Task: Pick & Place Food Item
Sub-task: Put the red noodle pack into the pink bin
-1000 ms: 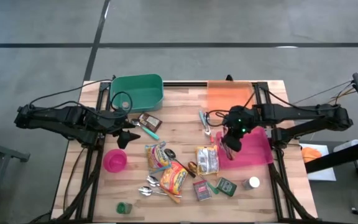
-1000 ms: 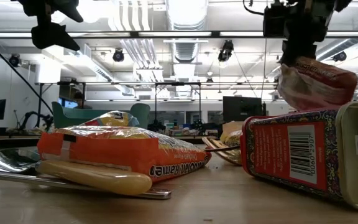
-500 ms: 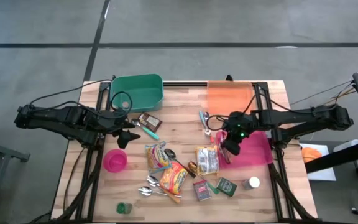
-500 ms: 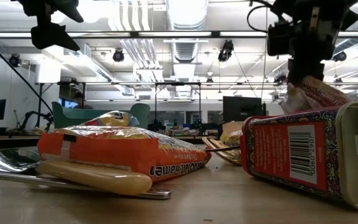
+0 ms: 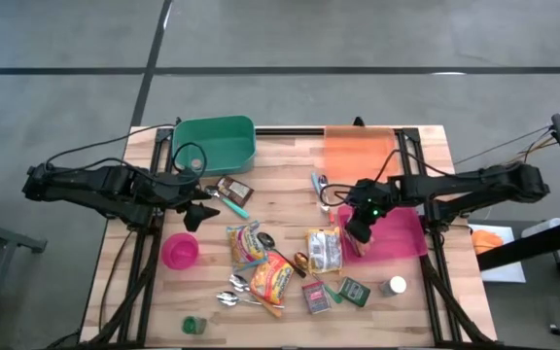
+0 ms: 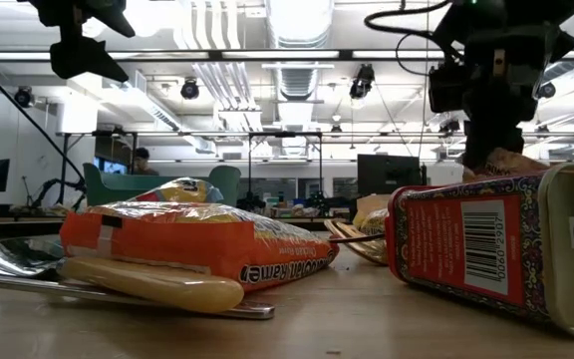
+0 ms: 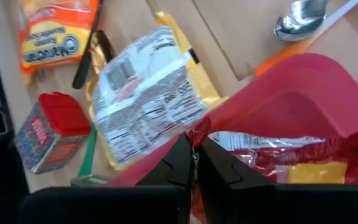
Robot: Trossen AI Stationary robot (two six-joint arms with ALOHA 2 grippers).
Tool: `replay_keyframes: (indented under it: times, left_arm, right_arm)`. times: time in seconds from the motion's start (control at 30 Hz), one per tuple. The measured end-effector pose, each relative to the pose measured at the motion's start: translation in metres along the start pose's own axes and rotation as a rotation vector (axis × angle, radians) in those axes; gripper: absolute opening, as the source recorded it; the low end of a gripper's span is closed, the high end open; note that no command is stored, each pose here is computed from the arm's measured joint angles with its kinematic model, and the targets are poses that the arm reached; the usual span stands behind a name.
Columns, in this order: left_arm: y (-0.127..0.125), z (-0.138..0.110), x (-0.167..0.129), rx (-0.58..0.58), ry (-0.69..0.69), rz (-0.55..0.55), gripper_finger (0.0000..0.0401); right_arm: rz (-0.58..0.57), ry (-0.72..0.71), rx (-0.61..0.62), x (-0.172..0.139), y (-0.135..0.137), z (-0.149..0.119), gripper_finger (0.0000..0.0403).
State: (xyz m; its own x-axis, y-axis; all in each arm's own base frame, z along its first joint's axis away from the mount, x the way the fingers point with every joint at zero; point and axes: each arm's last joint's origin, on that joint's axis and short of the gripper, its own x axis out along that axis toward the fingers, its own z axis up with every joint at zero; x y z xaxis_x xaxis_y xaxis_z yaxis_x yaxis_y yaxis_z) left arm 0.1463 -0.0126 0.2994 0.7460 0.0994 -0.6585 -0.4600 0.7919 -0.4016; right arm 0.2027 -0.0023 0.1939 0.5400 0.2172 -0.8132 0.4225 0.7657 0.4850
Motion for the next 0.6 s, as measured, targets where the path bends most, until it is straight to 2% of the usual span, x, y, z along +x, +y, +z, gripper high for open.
replay_keyframes:
  times: [0.37, 0.6]
  left_arm:
    - [0.000, 0.000, 0.000, 0.000, 0.000, 0.000, 0.0337]
    - [0.000, 0.000, 0.000, 0.000, 0.001, 0.001, 0.0337]
  right_arm:
    - [-0.094, 0.027, 0.026, 0.016, -0.006, 0.002, 0.0011]
    - [-0.193, -0.062, 0.085, 0.019, -0.009, 0.005, 0.0011]
